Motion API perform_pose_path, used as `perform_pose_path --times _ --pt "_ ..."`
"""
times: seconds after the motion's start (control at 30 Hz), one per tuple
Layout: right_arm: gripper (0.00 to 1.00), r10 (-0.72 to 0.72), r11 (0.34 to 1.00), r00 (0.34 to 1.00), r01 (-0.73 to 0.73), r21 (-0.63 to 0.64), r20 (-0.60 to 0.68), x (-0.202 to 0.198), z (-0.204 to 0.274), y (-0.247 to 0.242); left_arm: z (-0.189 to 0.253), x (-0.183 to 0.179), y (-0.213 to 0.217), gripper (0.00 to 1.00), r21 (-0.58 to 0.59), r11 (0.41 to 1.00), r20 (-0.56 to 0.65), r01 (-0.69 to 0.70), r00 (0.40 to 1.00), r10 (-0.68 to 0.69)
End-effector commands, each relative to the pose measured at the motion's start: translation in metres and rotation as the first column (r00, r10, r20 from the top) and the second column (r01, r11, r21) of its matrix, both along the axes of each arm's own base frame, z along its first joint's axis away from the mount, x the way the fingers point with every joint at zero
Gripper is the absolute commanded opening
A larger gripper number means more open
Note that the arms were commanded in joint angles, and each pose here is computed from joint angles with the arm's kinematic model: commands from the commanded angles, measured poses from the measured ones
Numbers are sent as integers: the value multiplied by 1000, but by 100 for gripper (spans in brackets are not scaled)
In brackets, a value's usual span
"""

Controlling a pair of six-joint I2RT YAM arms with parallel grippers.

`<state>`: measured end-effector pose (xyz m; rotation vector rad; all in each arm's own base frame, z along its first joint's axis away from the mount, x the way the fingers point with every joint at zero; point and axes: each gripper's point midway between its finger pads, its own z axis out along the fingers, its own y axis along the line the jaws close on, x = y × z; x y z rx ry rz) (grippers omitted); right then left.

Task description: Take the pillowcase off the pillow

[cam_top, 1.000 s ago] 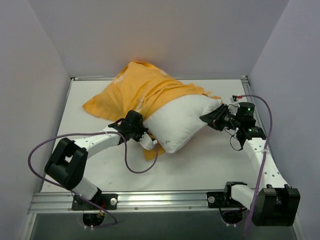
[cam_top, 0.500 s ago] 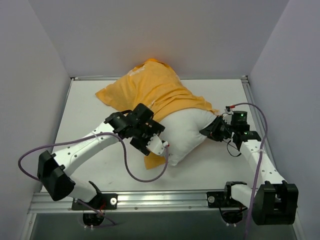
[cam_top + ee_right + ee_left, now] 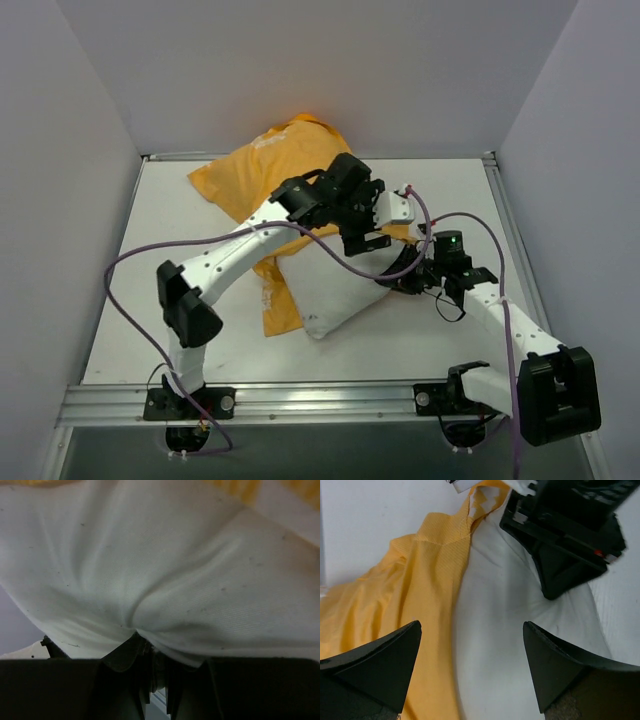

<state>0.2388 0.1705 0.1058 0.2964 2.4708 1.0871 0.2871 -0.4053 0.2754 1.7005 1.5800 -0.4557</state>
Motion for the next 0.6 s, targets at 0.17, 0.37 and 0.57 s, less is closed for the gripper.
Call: perform_pose_path --times 0.17,0.37,0.57 --pt "0 74 997 997 -72 40 -37 -29 -5 10 -21 53 -63 74 -86 976 117 -200 971 209" --pt "0 62 997 998 -60 50 -29 -33 -1 10 -44 74 -58 62 -71 967 136 -246 958 254" --pt "0 65 997 997 -64 48 -29 -34 0 9 -39 79 -65 57 -113 962 98 -247 961 258"
